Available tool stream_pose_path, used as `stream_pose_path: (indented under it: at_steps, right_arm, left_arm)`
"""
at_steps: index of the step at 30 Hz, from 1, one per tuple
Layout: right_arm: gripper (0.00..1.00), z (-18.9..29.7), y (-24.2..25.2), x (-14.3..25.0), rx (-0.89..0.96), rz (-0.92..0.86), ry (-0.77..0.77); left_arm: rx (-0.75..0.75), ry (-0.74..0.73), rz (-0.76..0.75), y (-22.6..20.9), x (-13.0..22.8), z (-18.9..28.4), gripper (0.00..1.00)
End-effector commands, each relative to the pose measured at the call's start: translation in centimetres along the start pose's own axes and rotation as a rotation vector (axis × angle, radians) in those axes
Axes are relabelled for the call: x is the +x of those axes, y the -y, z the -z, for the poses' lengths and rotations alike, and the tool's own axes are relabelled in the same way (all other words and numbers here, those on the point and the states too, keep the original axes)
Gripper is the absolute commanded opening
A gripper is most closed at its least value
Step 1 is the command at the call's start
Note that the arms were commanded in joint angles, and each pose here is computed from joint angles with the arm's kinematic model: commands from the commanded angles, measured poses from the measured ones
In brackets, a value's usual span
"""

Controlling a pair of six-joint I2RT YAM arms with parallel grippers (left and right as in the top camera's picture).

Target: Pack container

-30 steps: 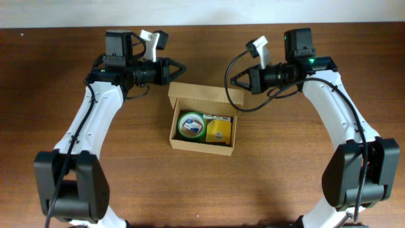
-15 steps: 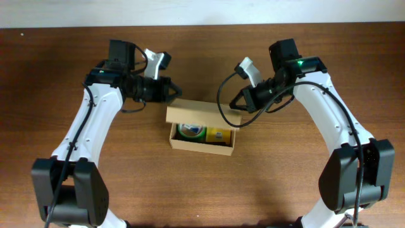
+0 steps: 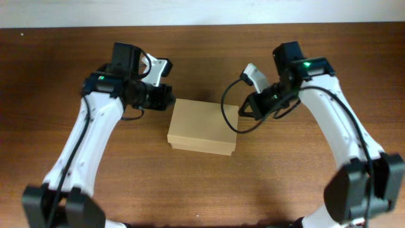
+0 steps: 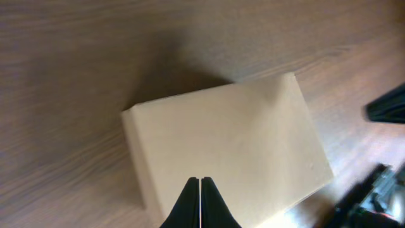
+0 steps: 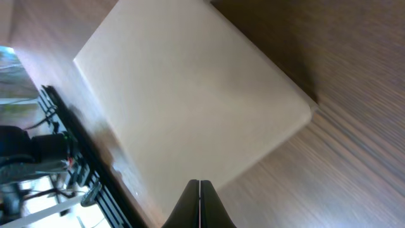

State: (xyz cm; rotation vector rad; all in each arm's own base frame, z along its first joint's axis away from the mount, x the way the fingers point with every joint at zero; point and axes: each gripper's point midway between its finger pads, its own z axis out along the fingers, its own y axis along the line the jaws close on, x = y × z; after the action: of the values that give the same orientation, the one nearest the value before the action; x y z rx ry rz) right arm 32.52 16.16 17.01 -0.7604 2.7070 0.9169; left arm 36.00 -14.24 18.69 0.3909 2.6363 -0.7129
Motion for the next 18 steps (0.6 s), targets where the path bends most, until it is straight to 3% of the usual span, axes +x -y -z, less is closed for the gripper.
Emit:
stream_pose_path:
  at_steps: [1, 6, 11, 18]
  right_arm:
    - [0.04, 2.9, -1.3, -0.1, 0.083, 0.065, 0.051]
    - [0.04, 4.0, -2.5, 0.8, 0.078, 0.030, 0.052]
    - [0.04, 3.0, -3.2, 2.1, 0.047, 0.016, 0.003]
    - [0.04, -1.1, -4.6, 3.8, -0.048, 0.057, -0.050]
  left_arm:
    - [-0.130, 0.065, -0.049, -0.5, -0.3, 3.4, 0.02]
    - [-0.131, 0.048, -0.042, 0.1, 1.0, 4.6, 0.02]
    - [-0.123, -0.033, -0.005, -0.7, 3.8, 2.6, 0.02]
    - [0.023, -0.048, 0.009, 0.0, 6.0, -0.9, 0.02]
